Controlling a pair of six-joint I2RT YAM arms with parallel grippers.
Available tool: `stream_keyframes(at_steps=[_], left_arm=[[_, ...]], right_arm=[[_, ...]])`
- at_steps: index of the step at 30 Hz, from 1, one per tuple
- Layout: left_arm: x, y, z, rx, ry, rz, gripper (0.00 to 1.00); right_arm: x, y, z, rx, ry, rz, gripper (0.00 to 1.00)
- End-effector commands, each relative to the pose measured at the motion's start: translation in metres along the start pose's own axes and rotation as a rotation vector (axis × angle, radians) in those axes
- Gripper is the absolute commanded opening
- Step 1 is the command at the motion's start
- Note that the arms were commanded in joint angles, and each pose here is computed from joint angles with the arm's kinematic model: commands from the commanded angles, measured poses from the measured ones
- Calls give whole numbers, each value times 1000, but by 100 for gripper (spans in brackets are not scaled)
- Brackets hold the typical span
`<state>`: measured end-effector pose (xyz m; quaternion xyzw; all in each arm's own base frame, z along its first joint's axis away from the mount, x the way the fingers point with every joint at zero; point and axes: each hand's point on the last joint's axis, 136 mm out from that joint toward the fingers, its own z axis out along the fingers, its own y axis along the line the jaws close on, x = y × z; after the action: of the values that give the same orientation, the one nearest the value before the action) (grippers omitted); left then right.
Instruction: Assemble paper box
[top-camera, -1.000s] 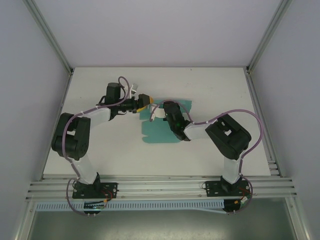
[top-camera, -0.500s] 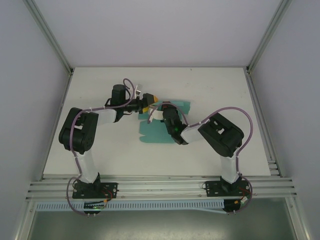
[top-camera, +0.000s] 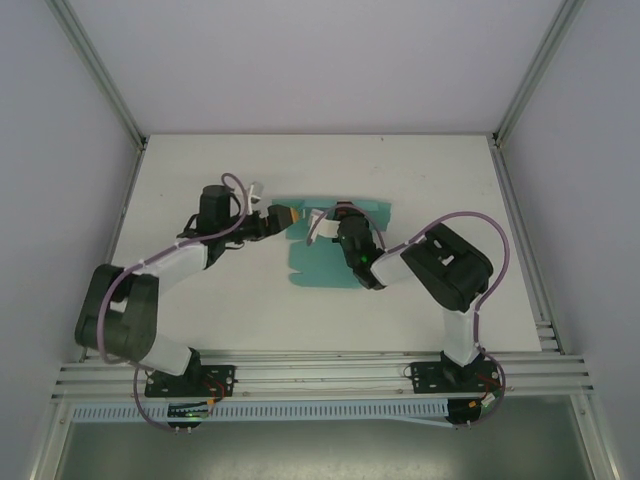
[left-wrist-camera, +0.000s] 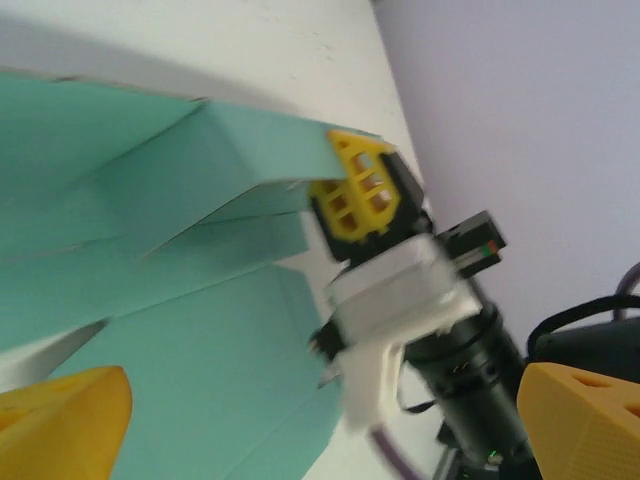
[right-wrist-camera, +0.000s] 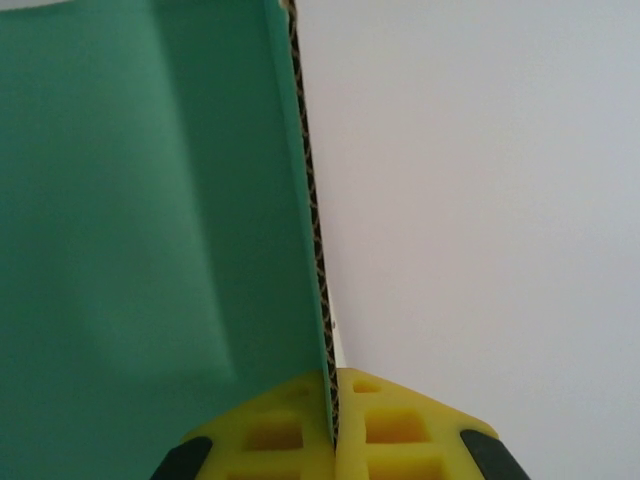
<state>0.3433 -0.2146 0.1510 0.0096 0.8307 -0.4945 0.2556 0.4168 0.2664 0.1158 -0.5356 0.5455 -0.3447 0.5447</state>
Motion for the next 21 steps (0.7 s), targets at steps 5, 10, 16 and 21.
stream_keyframes(at_steps=[5,10,16,21], left_arm=[[7,59,-5,-250,5,-75,99],[-7,55,20,-145,30,-79,92],[-3,61,50,-81,95,-109,85],[9,55,72,-29,143,-96,83]], right_arm=[[10,1,6,-35,-7,128,0],[12,0,5,-50,-12,169,0],[16,-3,4,-53,-3,199,0],[17,-2,4,-57,3,202,0]])
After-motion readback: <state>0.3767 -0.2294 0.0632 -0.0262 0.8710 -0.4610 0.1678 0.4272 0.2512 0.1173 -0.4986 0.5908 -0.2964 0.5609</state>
